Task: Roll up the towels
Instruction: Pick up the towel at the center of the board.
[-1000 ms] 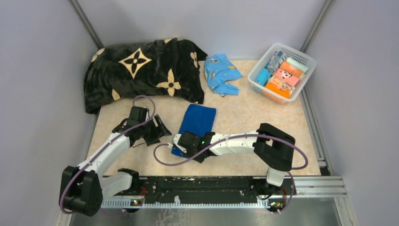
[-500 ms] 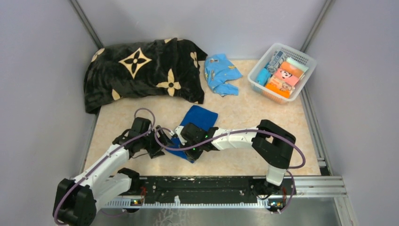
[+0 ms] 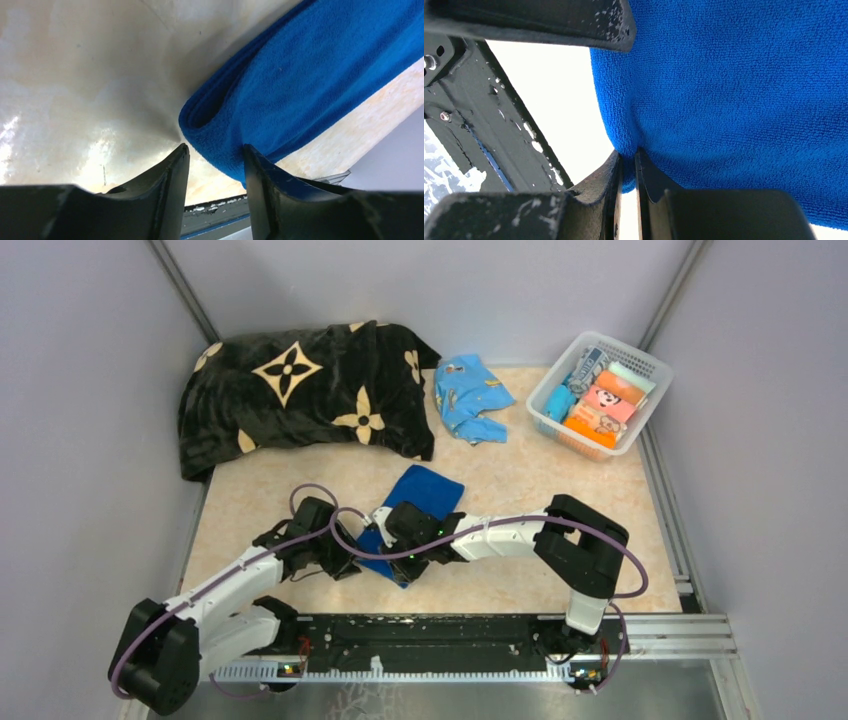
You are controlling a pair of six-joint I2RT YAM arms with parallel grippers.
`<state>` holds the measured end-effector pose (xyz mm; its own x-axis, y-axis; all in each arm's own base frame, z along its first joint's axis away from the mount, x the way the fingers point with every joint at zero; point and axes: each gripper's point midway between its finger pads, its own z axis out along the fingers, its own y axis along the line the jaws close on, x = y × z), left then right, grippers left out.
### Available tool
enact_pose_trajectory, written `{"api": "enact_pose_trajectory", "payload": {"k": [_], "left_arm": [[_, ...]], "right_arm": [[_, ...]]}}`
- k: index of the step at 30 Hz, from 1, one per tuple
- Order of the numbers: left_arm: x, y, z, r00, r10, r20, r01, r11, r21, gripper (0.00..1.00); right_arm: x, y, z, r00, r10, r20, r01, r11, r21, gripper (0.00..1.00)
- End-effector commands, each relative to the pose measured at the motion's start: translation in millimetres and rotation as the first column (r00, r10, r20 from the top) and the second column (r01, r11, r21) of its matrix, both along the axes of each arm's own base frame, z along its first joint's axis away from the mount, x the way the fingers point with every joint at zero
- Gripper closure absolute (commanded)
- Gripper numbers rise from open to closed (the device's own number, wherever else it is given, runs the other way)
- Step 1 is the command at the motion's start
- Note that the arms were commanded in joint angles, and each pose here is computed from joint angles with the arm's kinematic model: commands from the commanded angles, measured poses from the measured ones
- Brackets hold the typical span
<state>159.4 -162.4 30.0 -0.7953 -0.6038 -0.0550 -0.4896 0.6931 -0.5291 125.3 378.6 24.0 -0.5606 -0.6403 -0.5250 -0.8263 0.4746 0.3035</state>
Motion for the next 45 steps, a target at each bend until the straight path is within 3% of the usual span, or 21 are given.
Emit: {"api": "enact_pose_trajectory", "payload": {"k": [1,10,15,22,28,36,40,45], "left_arm": [[20.2,0.6,-1.0,0.996,0.071,0.047,-0.071,0.997,0.016,0.52],[38.4,26.5,-4.0,0.989,0.108,0.100,-0.125,0.974,0.187,0.61],[42.4,32.1,-2.4,0.988,0.101,0.117,-0.126,0.966,0.226,0.71],[51.5,34.8,7.0,0.988,0.055,0.146,-0.093,0.958,0.272,0.73],[52.6,37.7,10.9,0.988,0.026,0.151,-0.071,0.952,0.299,0.58],[38.2,54.7,32.1,0.984,0.017,0.178,-0.077,0.939,0.334,0.31],[26.5,55.4,36.2,0.984,0.012,0.179,-0.068,0.949,0.307,0.26],[16.5,34.9,28.4,0.985,-0.033,0.170,-0.001,0.981,0.193,0.26]], "right_arm": [[-4.1,8.2,8.6,1.000,0.013,-0.011,-0.012,0.998,0.054,0.87],[-11.8,6.7,11.2,0.999,0.026,-0.038,-0.023,0.997,0.080,0.88],[-15.6,7.4,13.6,0.997,0.033,-0.065,-0.026,0.995,0.100,0.88],[-12.3,9.9,24.1,0.982,0.022,-0.186,0.014,0.981,0.192,0.88],[-7.7,12.3,32.7,0.938,0.039,-0.345,0.056,0.964,0.262,0.88],[8.5,6.0,32.5,0.857,0.038,-0.514,0.127,0.951,0.281,0.89],[16.0,-0.2,20.9,0.829,0.004,-0.560,0.166,0.953,0.252,0.90],[21.0,-3.3,10.4,0.814,-0.022,-0.580,0.184,0.958,0.222,0.90]]}}
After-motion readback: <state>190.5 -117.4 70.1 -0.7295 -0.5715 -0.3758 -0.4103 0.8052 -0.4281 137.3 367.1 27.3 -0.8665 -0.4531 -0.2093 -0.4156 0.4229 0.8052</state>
